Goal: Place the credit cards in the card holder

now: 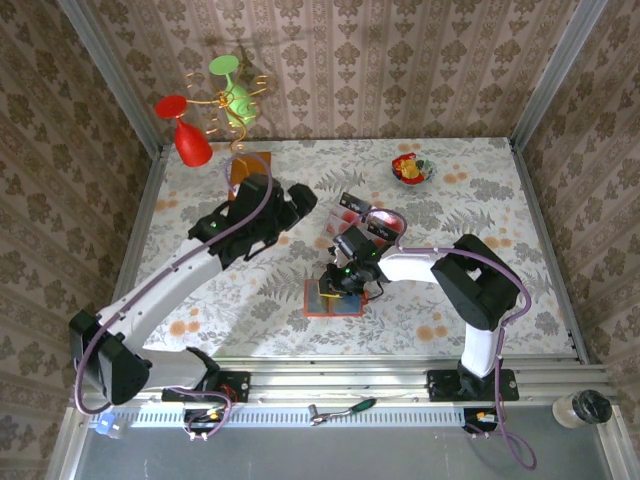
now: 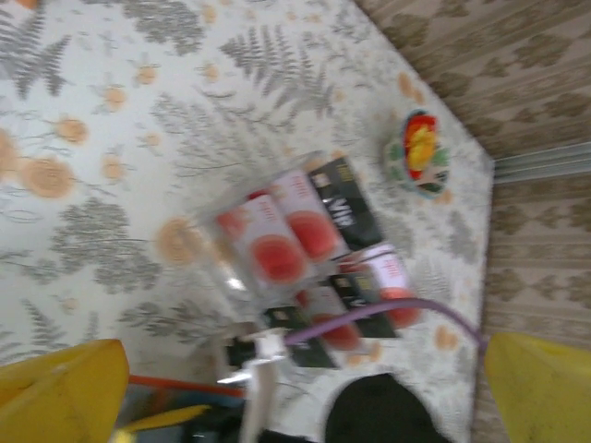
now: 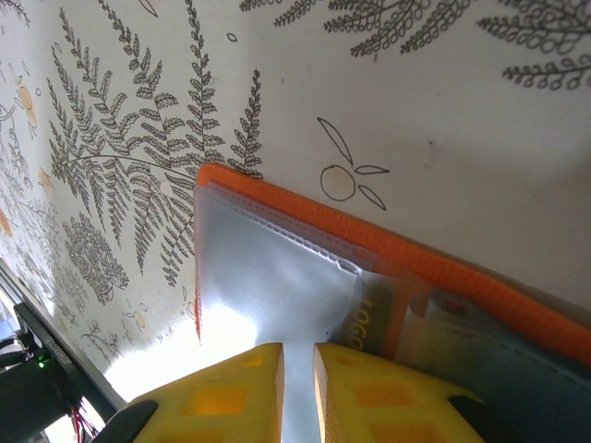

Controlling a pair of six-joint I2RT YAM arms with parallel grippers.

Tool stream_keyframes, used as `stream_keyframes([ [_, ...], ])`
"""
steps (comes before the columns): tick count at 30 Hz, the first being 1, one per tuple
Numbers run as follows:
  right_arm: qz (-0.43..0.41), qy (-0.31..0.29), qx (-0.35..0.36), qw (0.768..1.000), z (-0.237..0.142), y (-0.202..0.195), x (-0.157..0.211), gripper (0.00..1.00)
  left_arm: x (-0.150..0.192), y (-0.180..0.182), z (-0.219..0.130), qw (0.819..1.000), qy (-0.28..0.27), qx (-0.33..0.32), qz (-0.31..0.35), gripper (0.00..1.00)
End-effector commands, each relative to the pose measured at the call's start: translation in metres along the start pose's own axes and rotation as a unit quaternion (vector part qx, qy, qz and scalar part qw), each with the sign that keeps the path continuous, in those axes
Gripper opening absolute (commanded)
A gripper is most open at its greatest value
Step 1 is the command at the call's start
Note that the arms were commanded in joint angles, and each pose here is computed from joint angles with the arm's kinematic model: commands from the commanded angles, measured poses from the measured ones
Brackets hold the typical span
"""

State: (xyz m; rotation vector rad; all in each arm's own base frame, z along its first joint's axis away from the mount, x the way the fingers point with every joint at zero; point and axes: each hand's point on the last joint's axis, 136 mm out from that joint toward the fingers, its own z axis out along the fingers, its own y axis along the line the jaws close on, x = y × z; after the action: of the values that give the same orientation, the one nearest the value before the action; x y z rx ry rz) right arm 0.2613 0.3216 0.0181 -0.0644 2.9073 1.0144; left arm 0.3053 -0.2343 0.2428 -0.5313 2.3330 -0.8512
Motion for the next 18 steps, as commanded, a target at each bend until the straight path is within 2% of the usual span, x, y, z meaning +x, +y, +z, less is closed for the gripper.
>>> stream_keyframes([
  [1, 0.02, 0.005, 0.068, 0.997, 0.012, -0.046, 0.008, 0.2, -0.008, 0.019, 0.0, 0.999, -0.026, 0.004, 0.041, 1.0],
  [7, 0.011, -0.008, 0.062, 0.998, 0.002, -0.036, 0.003, 0.2, 0.021, 0.068, 0.017, 0.995, 0.012, -0.003, 0.103, 1.0],
  [12, 0.01, -0.017, 0.053, 0.998, -0.006, -0.029, 0.0, 0.21, 0.045, 0.093, 0.028, 0.99, 0.044, -0.011, 0.136, 1.0],
  [18, -0.008, -0.042, 0.045, 0.998, -0.029, -0.008, -0.013, 0.21, 0.057, 0.115, 0.035, 0.981, 0.048, -0.037, 0.182, 1.0],
])
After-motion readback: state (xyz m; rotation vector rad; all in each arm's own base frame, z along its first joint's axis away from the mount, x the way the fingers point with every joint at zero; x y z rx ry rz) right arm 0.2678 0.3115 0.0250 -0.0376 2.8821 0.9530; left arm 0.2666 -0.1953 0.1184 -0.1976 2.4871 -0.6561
